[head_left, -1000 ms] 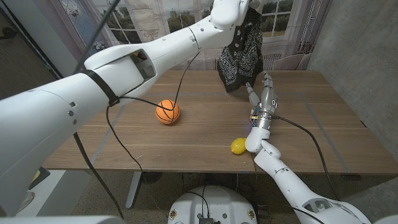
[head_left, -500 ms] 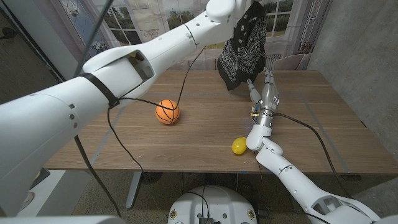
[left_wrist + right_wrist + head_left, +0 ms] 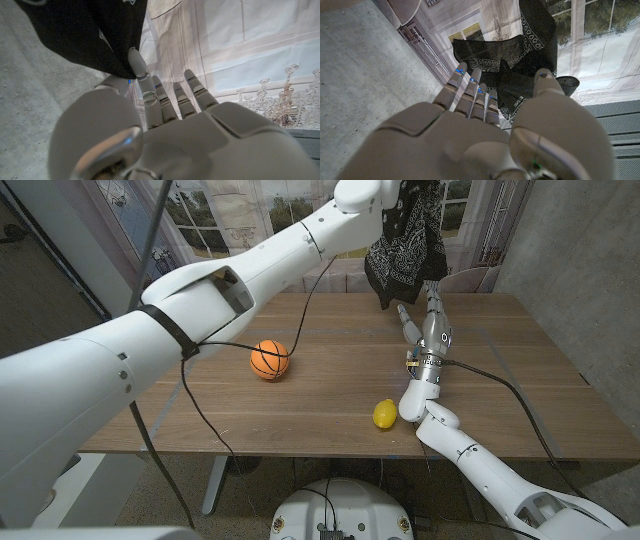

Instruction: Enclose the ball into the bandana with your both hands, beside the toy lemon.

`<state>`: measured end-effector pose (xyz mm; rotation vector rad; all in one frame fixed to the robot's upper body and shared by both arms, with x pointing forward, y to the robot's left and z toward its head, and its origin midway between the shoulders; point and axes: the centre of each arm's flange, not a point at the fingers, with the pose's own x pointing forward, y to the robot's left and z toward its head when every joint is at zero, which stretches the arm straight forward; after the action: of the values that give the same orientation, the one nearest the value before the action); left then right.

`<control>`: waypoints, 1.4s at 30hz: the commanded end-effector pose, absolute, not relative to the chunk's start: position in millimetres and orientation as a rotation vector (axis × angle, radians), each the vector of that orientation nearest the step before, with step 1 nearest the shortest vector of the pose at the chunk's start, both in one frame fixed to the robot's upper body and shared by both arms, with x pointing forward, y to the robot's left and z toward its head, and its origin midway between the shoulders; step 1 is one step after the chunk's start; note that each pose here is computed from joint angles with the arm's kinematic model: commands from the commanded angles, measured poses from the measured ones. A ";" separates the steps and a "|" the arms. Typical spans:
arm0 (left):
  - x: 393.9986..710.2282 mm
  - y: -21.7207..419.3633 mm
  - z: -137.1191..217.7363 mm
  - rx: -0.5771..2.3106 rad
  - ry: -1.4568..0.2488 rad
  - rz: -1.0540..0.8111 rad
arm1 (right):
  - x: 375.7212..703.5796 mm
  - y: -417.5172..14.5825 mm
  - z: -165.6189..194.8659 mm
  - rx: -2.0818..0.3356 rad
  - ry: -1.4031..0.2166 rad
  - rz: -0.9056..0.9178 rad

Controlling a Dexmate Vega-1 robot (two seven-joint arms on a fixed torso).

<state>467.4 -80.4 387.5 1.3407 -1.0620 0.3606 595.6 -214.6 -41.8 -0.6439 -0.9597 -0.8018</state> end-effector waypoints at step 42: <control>505.5 -29.7 361.0 1.514 -0.867 0.423 | 562.0 -243.9 -44.3 -0.287 -1.093 -1.079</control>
<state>486.9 -44.9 378.1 1.3772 -0.8850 0.2356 573.4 -228.9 -38.7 -0.3000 -1.0887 -1.0343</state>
